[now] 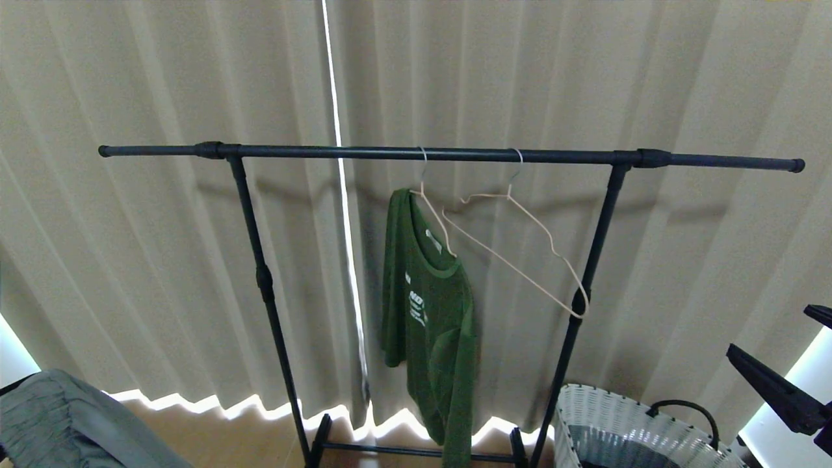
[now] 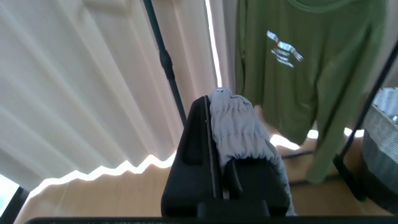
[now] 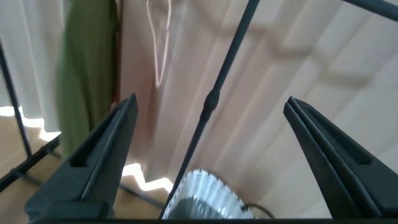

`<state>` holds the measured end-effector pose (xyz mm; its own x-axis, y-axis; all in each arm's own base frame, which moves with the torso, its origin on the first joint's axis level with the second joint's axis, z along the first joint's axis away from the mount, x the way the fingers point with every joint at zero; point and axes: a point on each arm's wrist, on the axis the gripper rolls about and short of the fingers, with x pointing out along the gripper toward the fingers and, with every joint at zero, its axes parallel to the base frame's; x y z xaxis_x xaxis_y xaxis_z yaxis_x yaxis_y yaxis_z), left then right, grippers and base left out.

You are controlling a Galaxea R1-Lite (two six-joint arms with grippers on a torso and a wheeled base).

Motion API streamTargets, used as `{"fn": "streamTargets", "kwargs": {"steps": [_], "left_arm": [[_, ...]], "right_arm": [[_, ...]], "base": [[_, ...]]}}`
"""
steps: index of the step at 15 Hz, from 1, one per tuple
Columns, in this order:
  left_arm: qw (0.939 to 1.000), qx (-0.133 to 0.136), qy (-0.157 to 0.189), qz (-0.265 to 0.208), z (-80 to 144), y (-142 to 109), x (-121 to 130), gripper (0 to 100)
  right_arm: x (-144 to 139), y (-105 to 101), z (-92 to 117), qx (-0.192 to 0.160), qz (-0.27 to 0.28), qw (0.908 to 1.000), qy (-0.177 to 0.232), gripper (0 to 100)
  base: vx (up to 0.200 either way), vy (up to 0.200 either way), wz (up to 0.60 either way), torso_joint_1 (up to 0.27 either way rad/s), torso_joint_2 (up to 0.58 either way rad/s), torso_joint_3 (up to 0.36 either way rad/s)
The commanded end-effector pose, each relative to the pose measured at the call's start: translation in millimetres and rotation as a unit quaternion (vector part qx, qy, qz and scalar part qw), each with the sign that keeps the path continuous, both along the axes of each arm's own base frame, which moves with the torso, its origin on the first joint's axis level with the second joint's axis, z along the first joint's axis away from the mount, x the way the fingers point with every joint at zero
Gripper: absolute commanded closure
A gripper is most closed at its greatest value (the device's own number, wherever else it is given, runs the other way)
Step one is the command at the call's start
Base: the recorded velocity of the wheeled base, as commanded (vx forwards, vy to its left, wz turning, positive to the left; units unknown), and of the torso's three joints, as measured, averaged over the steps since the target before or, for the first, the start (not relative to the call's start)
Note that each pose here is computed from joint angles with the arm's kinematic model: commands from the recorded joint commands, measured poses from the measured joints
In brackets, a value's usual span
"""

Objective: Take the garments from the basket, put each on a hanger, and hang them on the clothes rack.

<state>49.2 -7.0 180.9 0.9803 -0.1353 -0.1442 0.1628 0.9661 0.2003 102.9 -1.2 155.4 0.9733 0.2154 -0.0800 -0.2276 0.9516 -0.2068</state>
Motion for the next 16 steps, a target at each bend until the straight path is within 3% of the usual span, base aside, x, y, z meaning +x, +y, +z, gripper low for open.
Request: {"fn": "streamTargets", "kwargs": {"steps": [1, 6, 10, 14, 16], "left_arm": [[1.0000, 0.000, 0.000, 0.000, 0.1, 0.0, 0.0, 100], [1.0000, 0.001, 0.001, 0.000, -1.4, 0.0, -0.2, 100], [1.0000, 0.001, 0.000, -0.001, -2.1, 0.0, -0.4, 100], [1.0000, 0.003, 0.003, -0.003, -3.6, -0.3, 0.1, 100], [1.0000, 0.003, 0.002, -0.003, -3.8, -0.1, -0.7, 100]], "right_arm": [[-0.4, 0.1, -1.0, 0.000, 0.001, 1.0000, 0.001, 0], [-0.5, 0.1, -1.6, -0.001, 0.001, 1.0000, 0.002, 0], [-5.9, 8.6, -8.8, 0.004, 0.051, 0.9986, 0.015, 0], [16.0, 10.8, -1.5, 0.011, 0.058, 0.9940, 0.092, 0], [38.1, 21.3, 22.2, 0.008, 0.090, 0.9827, 0.162, 0]], "base": [[0.200, 0.000, 0.00, -0.002, 0.00, -0.002], [0.200, 0.000, 0.00, 0.004, 0.00, 0.003], [0.000, 0.000, 0.00, 0.000, 0.00, 0.000], [0.000, 0.000, 0.00, 0.000, 0.00, 0.000], [0.000, 0.000, 0.00, 0.000, 0.00, 0.000]]}}
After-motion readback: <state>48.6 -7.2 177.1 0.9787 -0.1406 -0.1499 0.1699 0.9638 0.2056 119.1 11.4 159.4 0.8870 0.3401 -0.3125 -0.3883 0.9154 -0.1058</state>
